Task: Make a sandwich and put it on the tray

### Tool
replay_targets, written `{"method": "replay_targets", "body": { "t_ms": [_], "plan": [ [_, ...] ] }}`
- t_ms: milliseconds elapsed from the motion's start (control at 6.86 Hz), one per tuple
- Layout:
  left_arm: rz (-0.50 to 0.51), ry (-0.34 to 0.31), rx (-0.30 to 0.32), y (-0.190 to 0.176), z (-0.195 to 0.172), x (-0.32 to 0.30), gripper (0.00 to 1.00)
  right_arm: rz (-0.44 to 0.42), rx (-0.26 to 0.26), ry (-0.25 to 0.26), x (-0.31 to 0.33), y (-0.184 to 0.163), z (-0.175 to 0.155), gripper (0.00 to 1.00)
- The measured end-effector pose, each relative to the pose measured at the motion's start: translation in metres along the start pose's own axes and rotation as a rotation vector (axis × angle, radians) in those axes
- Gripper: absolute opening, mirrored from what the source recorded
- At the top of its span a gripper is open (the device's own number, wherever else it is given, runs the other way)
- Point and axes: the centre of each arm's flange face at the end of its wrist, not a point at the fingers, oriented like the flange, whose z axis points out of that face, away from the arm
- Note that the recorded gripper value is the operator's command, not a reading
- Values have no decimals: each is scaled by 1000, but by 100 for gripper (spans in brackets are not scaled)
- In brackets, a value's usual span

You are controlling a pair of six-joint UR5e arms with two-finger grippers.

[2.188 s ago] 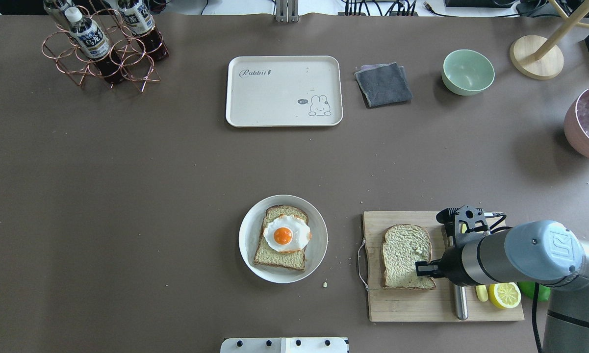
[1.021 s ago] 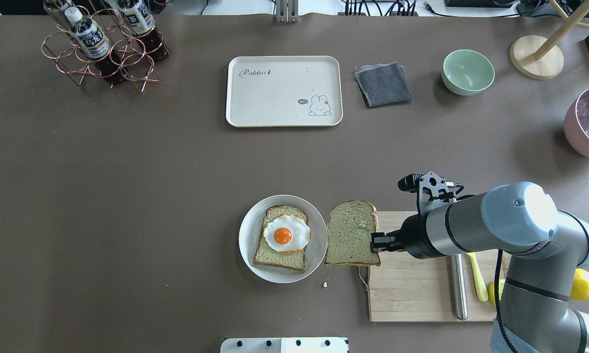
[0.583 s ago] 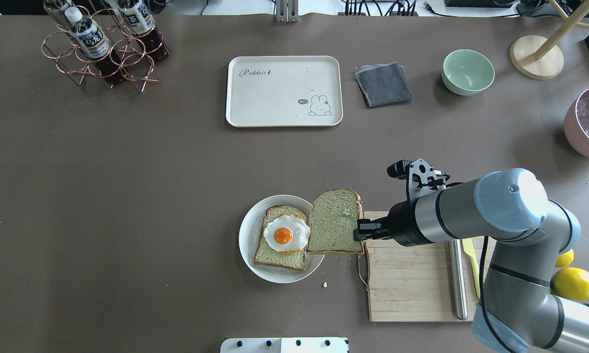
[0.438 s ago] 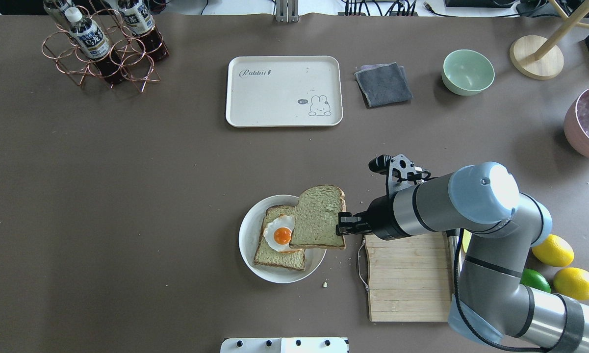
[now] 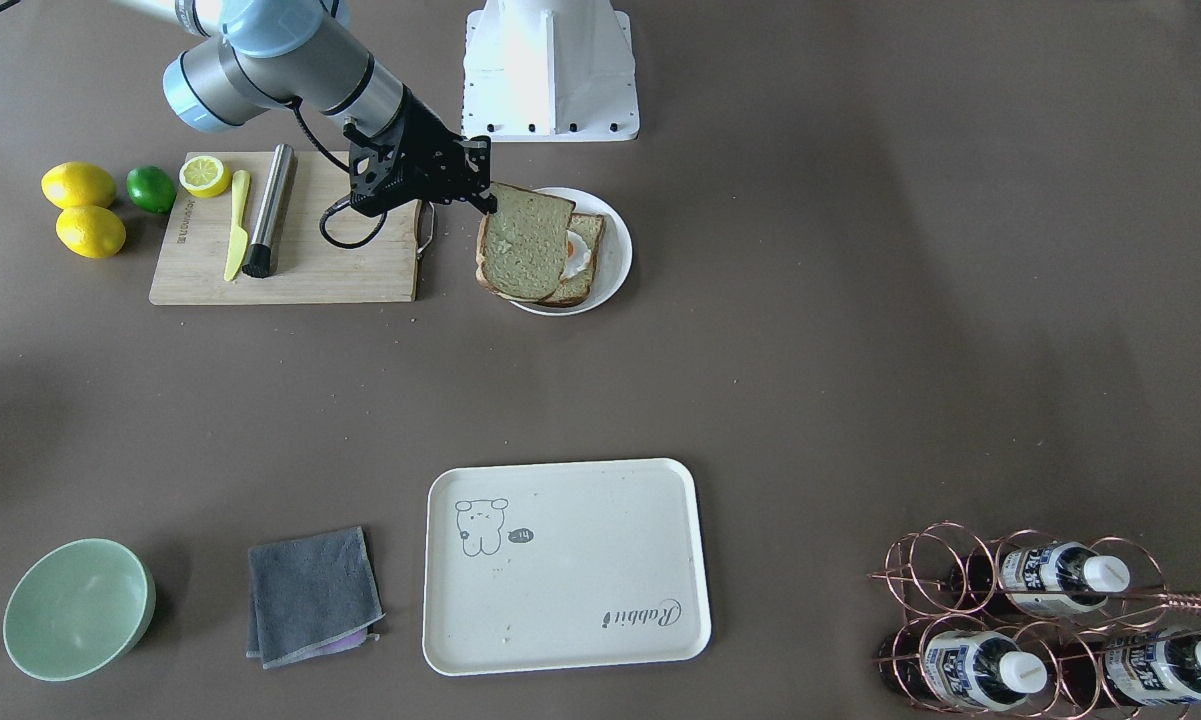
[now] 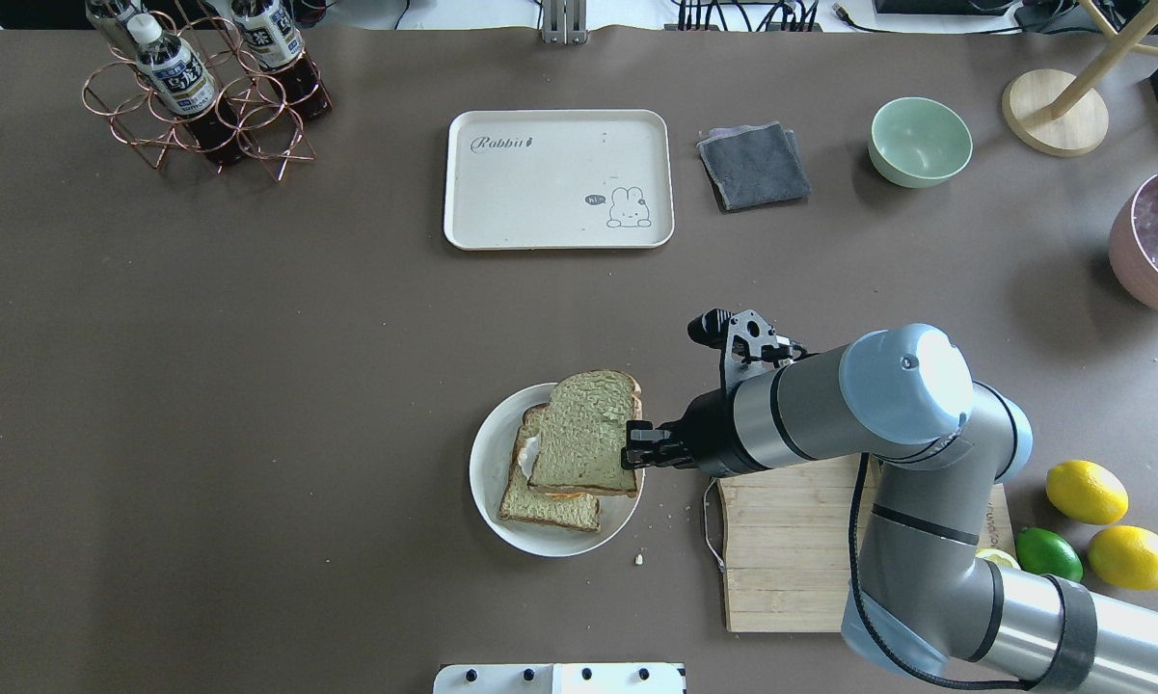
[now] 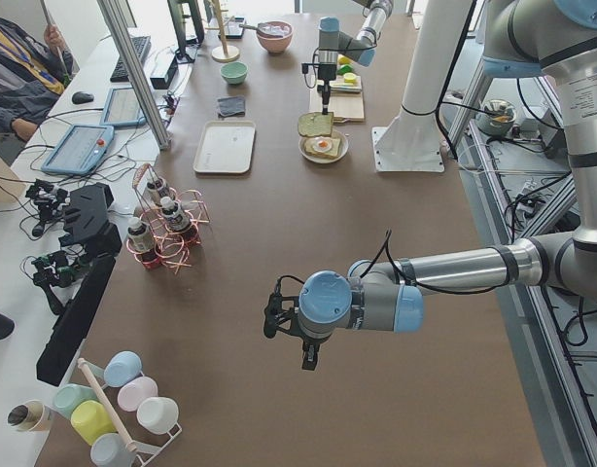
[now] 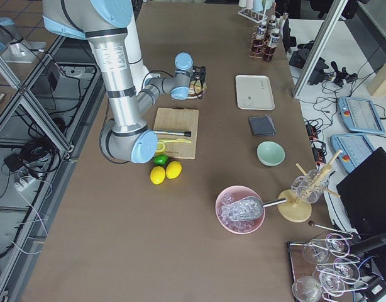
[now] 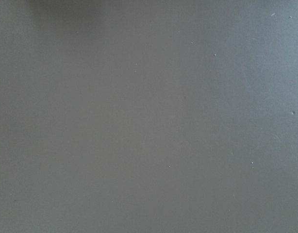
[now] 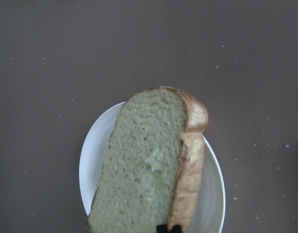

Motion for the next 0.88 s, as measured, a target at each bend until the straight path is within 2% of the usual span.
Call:
{"method": "replay_targets", "body": {
  "t_ms": [292, 875],
  "plan": [
    [5, 1, 4, -1, -2, 3, 97, -4, -25, -1, -5, 15, 14, 0],
    [10, 1, 7, -2, -4, 5, 97, 27, -12, 8, -8, 15, 28, 0]
  ]
}}
